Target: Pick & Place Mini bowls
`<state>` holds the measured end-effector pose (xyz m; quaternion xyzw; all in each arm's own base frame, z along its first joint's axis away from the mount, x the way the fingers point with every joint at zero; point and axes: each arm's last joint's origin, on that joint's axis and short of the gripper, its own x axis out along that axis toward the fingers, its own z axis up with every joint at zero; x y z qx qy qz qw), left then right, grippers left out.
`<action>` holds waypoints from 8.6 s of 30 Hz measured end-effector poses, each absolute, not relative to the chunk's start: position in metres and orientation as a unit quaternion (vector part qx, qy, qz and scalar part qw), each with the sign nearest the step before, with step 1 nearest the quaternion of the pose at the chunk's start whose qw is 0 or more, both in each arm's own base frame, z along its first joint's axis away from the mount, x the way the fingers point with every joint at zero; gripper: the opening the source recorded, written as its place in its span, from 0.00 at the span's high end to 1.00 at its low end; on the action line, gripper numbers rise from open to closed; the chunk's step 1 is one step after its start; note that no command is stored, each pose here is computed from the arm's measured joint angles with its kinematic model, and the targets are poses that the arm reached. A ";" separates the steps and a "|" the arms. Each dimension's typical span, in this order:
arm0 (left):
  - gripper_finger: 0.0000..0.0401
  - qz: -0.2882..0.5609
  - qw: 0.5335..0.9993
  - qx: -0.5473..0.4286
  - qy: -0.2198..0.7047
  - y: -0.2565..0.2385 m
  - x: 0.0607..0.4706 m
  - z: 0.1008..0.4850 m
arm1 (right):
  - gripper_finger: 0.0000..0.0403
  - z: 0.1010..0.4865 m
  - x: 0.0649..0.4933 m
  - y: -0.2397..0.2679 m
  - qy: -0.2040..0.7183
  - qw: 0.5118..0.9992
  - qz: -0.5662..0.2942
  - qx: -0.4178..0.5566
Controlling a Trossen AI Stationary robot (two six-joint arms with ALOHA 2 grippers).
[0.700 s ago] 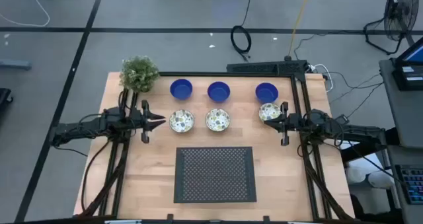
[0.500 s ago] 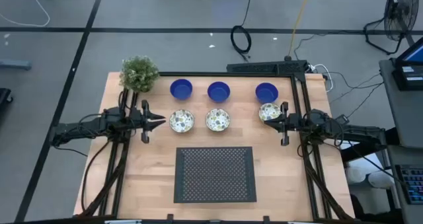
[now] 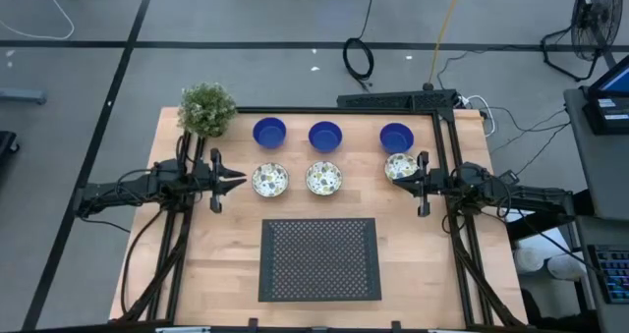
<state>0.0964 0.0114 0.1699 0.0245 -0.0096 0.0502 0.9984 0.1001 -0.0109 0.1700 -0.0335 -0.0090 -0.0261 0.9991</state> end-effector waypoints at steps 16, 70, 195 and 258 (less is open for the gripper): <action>0.82 0.050 0.998 0.025 -0.010 0.011 0.096 0.170 | 1.00 0.170 0.100 -0.011 -0.009 0.999 -0.026 -0.034; 0.82 0.050 0.998 0.025 -0.010 0.011 0.096 0.170 | 1.00 0.170 0.100 -0.011 -0.009 0.999 -0.026 -0.034; 0.82 0.050 0.998 0.025 -0.010 0.011 0.096 0.170 | 0.36 0.248 0.114 -0.030 0.229 0.865 -0.346 0.282; 0.82 0.050 0.998 0.025 -0.010 0.011 0.096 0.170 | 0.35 0.159 0.109 -0.093 0.389 0.691 -0.483 0.372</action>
